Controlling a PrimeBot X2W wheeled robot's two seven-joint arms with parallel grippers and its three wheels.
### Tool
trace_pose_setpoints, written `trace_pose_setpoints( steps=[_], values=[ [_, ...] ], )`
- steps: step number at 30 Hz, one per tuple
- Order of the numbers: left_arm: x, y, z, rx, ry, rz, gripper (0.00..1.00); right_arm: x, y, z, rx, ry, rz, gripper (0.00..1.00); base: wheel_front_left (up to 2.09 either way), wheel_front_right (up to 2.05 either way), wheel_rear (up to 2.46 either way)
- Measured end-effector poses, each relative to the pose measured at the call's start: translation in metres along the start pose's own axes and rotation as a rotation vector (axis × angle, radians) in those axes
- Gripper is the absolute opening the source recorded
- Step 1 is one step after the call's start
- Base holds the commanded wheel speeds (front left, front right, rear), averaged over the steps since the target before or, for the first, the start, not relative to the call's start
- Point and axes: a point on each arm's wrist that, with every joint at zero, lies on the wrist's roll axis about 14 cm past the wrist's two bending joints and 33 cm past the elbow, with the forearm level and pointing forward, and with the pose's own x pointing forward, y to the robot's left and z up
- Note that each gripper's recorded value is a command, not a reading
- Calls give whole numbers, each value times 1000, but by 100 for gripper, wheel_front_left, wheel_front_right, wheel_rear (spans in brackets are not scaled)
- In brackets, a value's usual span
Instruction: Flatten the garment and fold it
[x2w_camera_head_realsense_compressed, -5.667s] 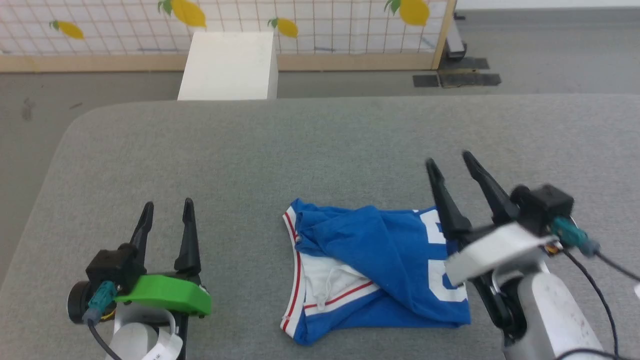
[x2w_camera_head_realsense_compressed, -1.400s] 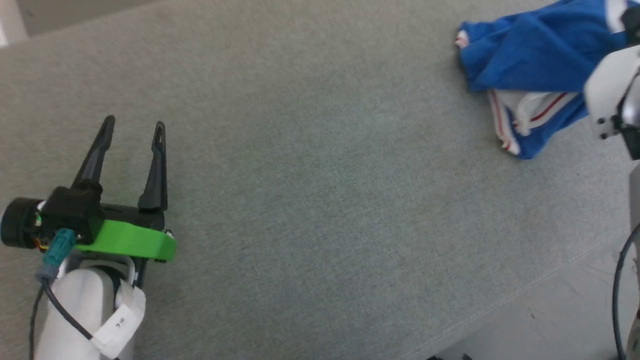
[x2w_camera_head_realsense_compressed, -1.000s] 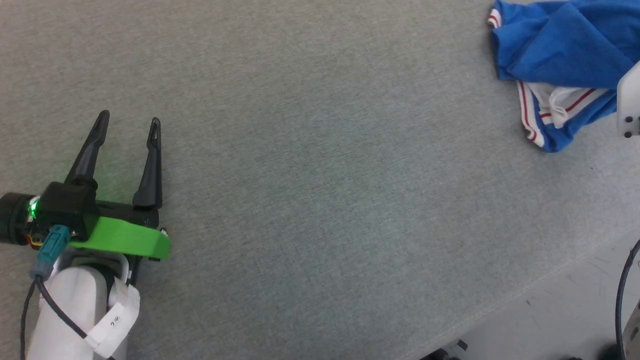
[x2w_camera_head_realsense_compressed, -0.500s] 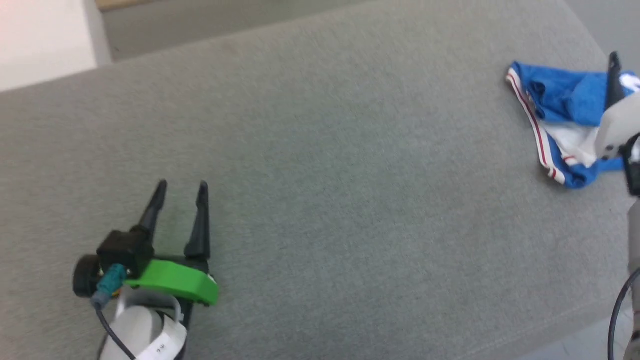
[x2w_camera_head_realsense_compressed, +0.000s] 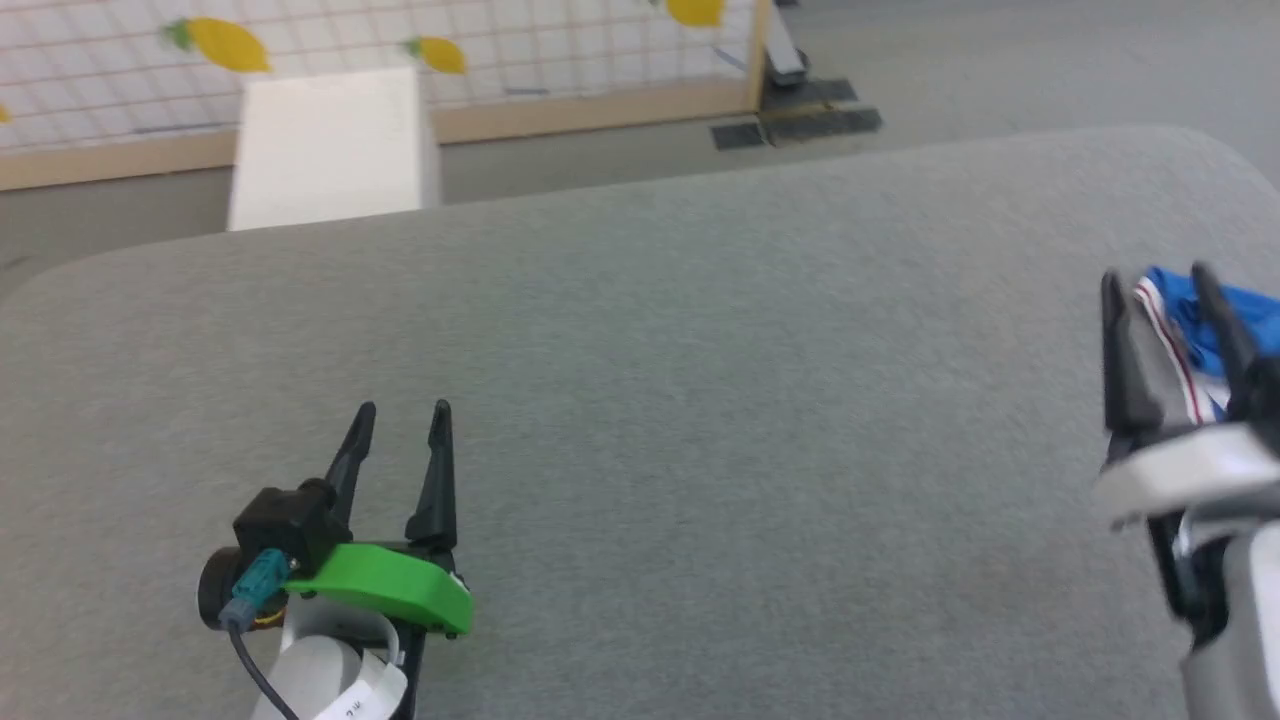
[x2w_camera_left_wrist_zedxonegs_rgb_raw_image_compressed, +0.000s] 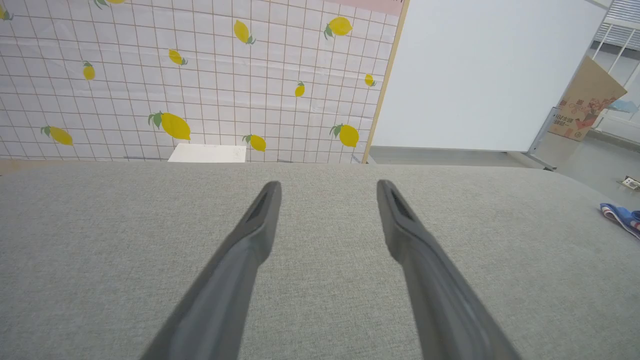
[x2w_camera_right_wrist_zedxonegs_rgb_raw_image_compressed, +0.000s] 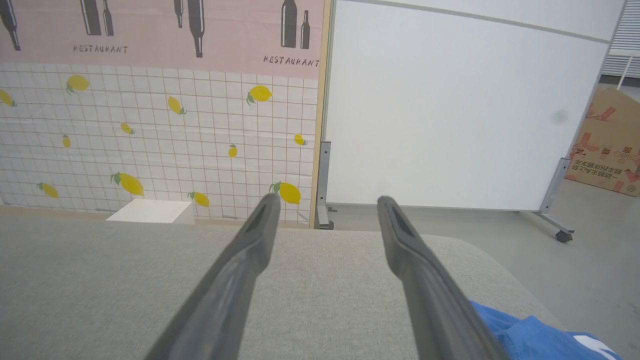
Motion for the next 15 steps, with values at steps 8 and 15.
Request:
trace_pose_setpoints(
  steps=[8,15],
  values=[
    [-34,22,16,16,-30,88,100,-37,52,-9,87,15,98,100,0,0,0],
    [-54,31,19,19,-35,134,100,-55,73,-14,107,28,133,100,0,0,0]
  ],
)
